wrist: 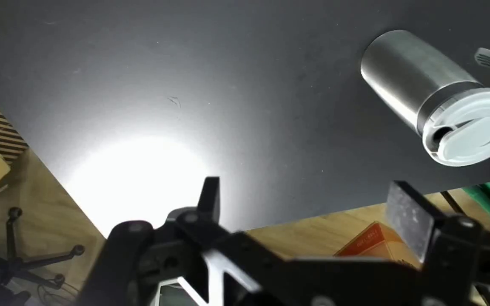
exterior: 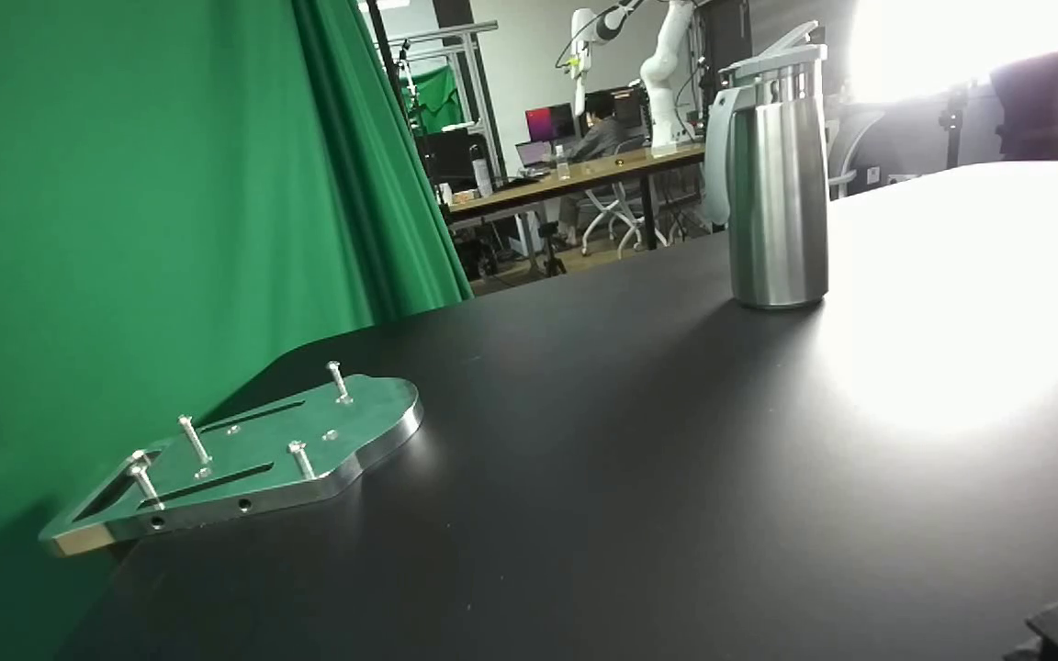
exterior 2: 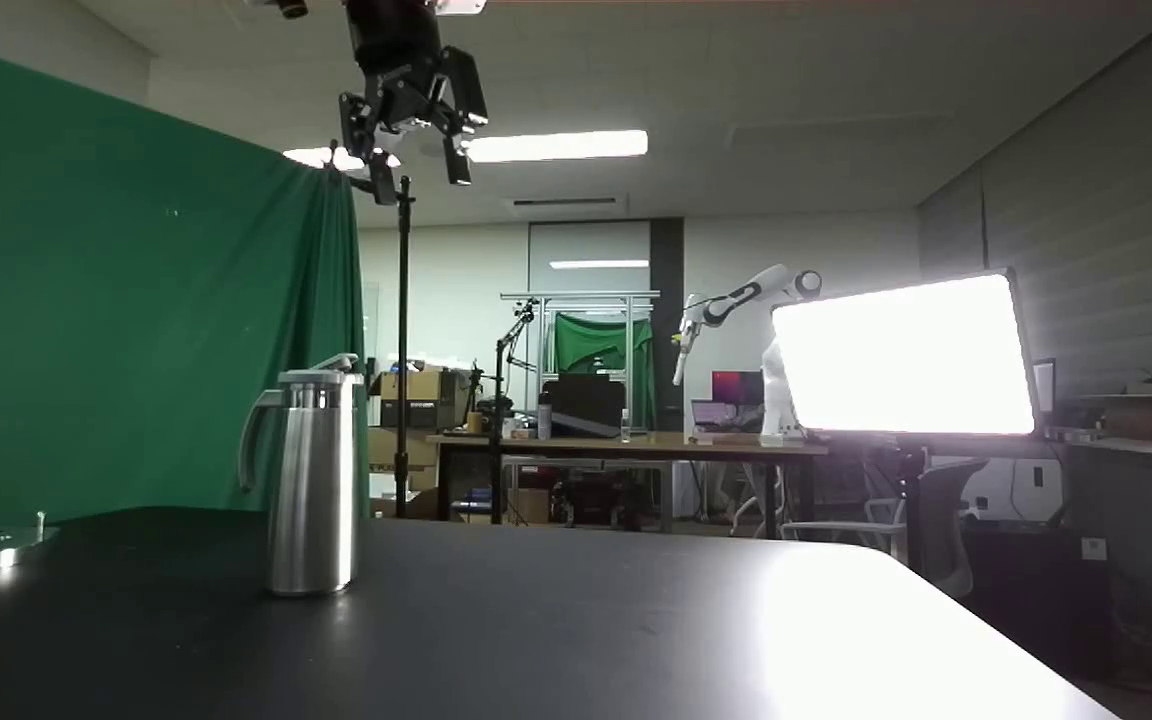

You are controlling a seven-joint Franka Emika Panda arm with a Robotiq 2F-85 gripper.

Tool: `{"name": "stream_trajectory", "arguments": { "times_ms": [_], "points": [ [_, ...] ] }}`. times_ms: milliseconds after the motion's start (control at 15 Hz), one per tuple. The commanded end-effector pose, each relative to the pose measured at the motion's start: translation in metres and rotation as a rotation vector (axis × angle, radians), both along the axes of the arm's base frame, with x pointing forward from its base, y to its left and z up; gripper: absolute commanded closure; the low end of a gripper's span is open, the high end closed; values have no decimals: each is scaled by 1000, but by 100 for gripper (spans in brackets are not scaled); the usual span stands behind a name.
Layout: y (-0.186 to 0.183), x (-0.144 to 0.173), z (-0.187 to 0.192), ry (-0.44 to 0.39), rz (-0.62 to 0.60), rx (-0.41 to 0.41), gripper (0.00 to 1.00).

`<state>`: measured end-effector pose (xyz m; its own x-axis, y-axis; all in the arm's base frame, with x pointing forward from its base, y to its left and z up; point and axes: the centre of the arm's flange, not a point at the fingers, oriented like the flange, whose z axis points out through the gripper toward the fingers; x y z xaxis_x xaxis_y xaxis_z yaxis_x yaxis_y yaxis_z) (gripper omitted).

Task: Close the flask

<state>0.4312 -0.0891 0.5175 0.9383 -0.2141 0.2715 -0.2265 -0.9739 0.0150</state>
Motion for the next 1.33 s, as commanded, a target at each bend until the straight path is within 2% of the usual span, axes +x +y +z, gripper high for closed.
{"name": "stream_trajectory", "arguments": {
  "times_ms": [0,200,400,467,533,733,1067,1267],
  "points": [
    [0,0,0,0,0,0,0],
    [13,12,-4,34,44,2,0],
    [40,29,-9,63,100,1,0],
    [53,35,-11,60,123,-12,5],
    [66,42,-12,56,148,-19,25],
    [101,60,-13,52,215,-34,49],
    [140,80,-31,91,296,-51,83],
    [149,90,-45,121,316,-50,99]
  ]
}}
